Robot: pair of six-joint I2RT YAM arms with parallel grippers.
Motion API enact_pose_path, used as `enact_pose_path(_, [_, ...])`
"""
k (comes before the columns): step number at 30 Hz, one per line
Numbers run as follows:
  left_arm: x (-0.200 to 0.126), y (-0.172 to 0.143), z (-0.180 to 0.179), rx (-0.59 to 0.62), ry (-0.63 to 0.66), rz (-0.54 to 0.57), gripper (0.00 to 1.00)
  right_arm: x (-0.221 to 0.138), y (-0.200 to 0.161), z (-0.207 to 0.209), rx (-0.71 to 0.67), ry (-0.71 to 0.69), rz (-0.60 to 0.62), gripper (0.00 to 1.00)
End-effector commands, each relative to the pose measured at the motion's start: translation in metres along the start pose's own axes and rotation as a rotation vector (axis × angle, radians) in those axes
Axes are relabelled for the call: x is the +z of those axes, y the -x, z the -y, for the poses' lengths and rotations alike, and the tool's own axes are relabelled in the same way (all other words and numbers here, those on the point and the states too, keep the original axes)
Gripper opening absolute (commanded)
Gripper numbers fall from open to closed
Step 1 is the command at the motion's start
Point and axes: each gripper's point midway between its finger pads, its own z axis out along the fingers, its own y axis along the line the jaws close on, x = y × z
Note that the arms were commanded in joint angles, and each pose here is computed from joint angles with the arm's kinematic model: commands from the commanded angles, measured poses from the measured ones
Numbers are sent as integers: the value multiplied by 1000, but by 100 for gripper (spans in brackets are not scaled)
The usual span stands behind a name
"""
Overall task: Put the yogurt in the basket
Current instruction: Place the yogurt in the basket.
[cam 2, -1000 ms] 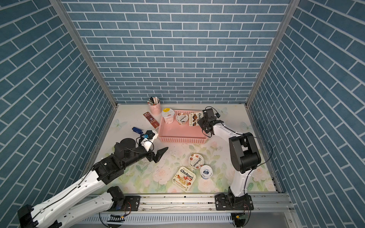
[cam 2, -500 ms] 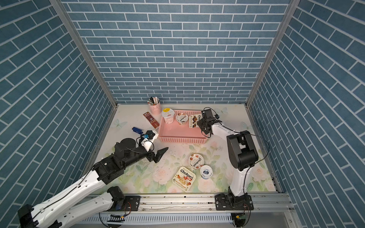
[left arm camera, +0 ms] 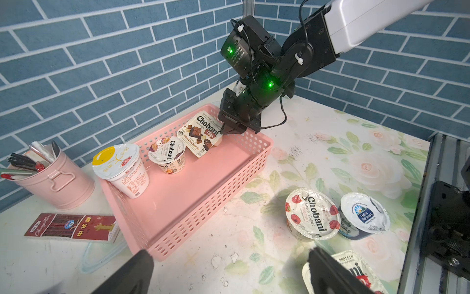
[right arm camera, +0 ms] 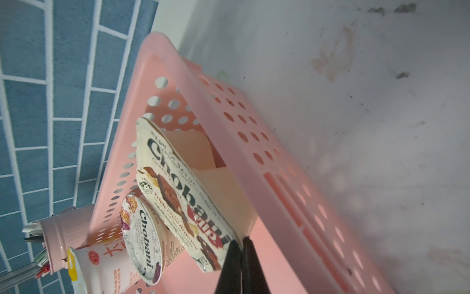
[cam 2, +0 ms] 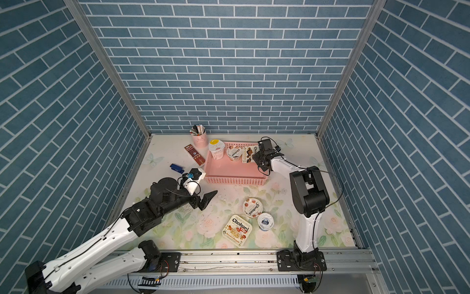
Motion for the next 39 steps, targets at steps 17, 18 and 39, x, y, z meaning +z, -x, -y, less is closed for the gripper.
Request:
enact_pose_path(17, [2, -2, 5, 14, -22, -13, 100, -8, 1, 5, 32, -40, 19, 0])
enact_pose_path(18, [2, -2, 5, 15, -24, -12, 100, -8, 1, 5, 33, -41, 19, 0])
enact_pose_path(39, [1, -1, 5, 13, -22, -10, 100, -24, 9, -9, 17, -10, 52, 24])
